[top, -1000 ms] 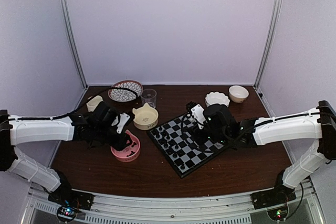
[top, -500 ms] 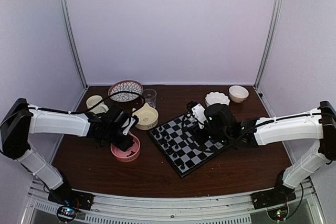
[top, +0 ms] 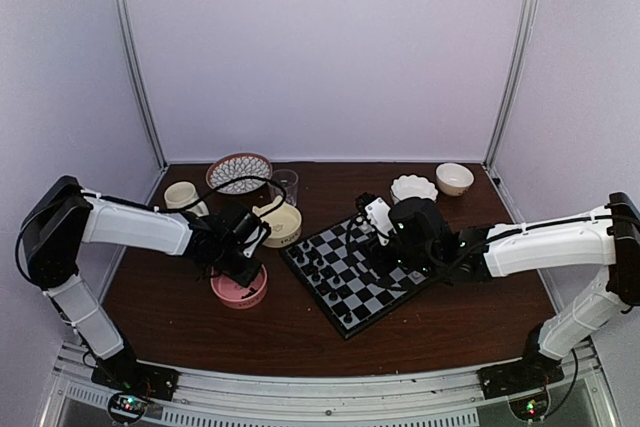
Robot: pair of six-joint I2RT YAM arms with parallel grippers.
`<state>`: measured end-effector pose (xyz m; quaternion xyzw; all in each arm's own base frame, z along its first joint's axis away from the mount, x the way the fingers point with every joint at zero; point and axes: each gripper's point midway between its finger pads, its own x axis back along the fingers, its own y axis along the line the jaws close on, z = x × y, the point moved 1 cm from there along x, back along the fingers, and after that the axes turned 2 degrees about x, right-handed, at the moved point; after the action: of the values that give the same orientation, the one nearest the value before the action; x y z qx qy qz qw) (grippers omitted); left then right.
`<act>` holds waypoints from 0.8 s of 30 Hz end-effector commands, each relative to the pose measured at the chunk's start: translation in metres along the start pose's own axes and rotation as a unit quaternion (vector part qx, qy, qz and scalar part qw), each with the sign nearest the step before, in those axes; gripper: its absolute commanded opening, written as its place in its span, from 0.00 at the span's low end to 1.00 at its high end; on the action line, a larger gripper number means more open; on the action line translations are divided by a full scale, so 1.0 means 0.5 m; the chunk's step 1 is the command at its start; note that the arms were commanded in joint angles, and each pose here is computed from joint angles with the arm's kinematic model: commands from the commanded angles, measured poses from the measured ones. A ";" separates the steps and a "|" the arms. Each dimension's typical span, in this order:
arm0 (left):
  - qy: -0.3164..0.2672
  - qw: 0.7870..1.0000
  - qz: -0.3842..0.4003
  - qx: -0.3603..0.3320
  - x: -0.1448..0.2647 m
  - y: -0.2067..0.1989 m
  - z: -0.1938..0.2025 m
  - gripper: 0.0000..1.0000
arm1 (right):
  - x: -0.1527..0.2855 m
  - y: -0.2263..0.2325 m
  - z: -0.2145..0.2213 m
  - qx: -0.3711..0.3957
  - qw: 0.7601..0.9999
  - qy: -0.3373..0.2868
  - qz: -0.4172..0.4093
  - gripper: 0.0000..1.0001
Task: Set up the chess pieces on the board
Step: Pick up the pawn from the storage box.
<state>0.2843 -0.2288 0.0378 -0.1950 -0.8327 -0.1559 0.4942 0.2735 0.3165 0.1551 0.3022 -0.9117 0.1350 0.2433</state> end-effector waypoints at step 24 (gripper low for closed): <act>-0.076 0.997 0.031 0.014 0.112 -0.005 -0.063 0.07 | 0.014 0.039 -0.017 -0.013 0.998 -0.022 -0.049 0.42</act>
<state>0.2909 -0.2352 0.0739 -0.2085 -0.8500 -0.1449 0.4615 0.2684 0.3222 0.1541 0.3208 -0.9058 0.1261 0.2464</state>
